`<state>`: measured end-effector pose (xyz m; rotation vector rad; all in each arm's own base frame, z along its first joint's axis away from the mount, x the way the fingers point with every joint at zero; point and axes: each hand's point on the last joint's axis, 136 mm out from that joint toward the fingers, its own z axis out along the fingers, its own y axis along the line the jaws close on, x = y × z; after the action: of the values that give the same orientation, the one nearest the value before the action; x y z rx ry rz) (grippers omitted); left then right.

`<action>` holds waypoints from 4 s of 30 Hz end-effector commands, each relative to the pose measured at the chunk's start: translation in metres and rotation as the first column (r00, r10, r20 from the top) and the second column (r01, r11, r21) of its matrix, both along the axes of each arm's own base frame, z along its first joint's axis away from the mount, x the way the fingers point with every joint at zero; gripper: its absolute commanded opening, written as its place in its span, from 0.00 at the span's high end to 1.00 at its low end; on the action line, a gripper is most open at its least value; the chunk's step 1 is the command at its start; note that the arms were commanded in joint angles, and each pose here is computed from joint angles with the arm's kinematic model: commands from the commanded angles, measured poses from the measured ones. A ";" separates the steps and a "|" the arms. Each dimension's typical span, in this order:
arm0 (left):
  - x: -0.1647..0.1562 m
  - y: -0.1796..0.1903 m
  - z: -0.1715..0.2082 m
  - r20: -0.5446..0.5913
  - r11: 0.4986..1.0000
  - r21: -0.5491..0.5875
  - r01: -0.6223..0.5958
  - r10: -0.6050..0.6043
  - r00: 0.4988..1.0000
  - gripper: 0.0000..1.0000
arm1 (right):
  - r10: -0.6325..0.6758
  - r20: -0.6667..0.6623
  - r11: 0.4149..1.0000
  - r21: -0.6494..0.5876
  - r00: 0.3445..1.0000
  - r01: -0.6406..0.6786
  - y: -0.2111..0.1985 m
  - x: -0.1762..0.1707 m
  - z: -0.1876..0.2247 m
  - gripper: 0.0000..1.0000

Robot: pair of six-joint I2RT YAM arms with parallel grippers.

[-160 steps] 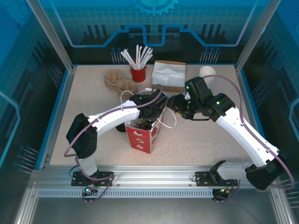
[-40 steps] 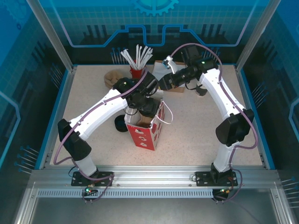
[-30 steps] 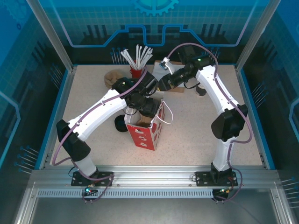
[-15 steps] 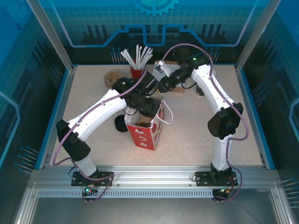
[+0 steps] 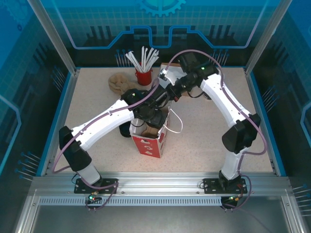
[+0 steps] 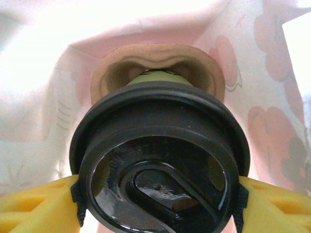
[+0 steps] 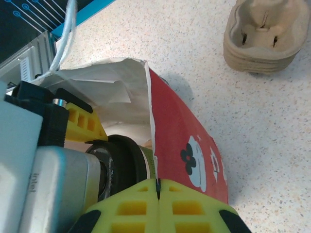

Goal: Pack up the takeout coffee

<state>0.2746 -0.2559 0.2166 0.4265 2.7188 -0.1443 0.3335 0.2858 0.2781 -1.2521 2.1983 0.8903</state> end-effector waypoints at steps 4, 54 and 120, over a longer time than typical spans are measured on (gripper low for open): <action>0.001 0.015 0.010 0.113 1.000 0.027 -0.010 0.007 0.994 0.26 | 0.051 0.119 0.997 0.052 0.992 -0.057 0.009 -0.034 0.037 1.00; 0.023 -0.010 -0.075 -0.045 0.999 0.034 -0.017 0.018 0.999 0.25 | 0.073 0.133 0.989 0.115 0.988 -0.089 0.026 -0.038 0.008 1.00; -0.003 -0.037 0.034 -0.037 0.941 -0.336 0.036 -0.052 0.998 0.07 | -0.094 -0.021 0.993 0.066 0.995 0.095 -0.002 0.002 -0.019 1.00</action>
<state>0.2668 -0.2709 0.2011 0.3585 2.8581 -0.4107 0.3336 0.2945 0.3027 -1.1319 2.0018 0.9431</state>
